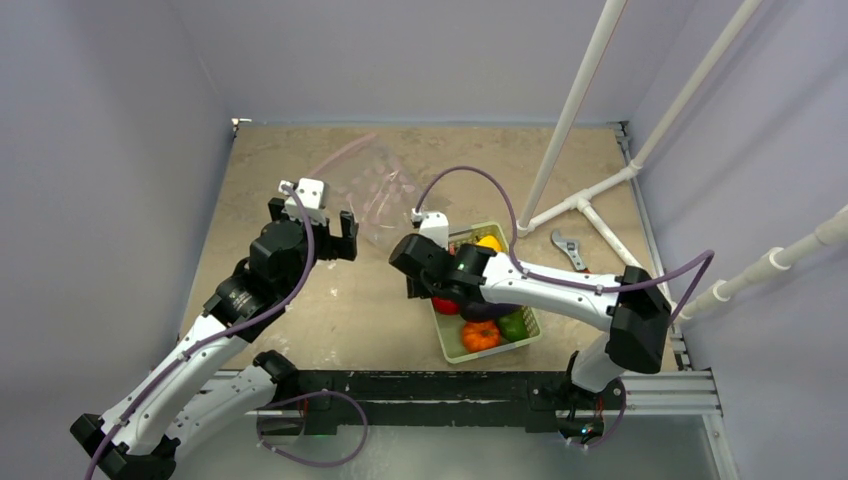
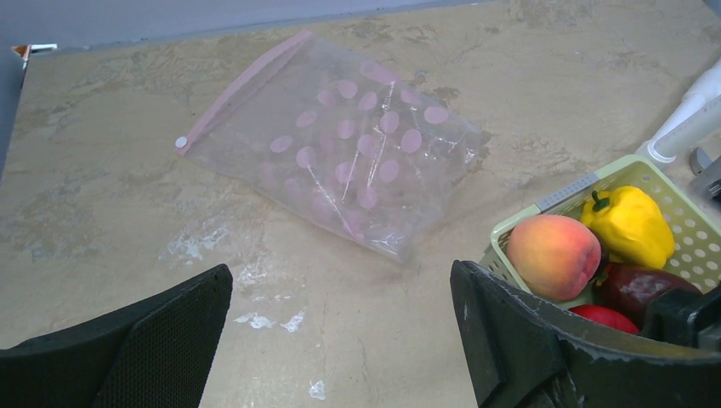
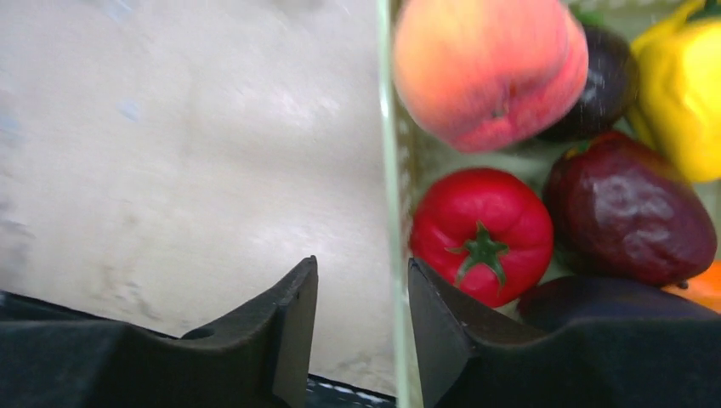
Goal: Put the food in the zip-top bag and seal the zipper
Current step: Adjust the bin at the center of the board, then pick up the zipper food storage bag at the center of the board.
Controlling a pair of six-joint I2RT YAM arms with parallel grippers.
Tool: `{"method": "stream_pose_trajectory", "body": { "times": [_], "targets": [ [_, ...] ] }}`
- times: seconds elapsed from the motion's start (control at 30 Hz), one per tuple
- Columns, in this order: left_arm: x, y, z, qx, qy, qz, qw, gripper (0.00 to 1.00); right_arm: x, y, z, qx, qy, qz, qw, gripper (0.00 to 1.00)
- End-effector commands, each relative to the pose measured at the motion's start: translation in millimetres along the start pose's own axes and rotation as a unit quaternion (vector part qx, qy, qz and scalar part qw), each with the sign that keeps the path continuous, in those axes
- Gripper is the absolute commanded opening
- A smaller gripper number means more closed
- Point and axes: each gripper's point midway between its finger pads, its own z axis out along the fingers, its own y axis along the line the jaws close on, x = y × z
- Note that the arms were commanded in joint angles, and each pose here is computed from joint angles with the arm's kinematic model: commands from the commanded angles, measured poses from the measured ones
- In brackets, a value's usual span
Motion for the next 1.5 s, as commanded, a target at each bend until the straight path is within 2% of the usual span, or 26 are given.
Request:
{"method": "stream_pose_trajectory", "body": {
  "times": [0.0,0.37,0.5,0.8,1.03,1.47],
  "targets": [
    [-19,9,-3,-0.029,-0.025,-0.019,0.999,0.99,-62,16,-26,-0.005,-0.075,0.02,0.997,0.49],
    [-21,52,-15,-0.15,-0.034,-0.032,0.988,0.98,-194,33,-28,-0.02,-0.189,0.004,0.982,0.79],
    [-24,61,-20,-0.171,-0.041,-0.036,0.984,0.97,-232,50,-23,-0.045,-0.223,-0.005,0.974,0.84],
    [-28,84,-34,-0.233,-0.058,-0.047,0.97,0.97,-277,87,20,-0.073,-0.246,-0.025,0.966,0.92],
    [-29,91,-40,-0.249,-0.067,-0.053,0.965,0.97,-283,111,59,-0.089,-0.248,-0.057,0.963,0.98],
    [-31,88,-40,-0.239,-0.072,-0.057,0.967,0.98,-252,127,139,-0.087,-0.216,-0.096,0.968,0.99]
  ]
}}
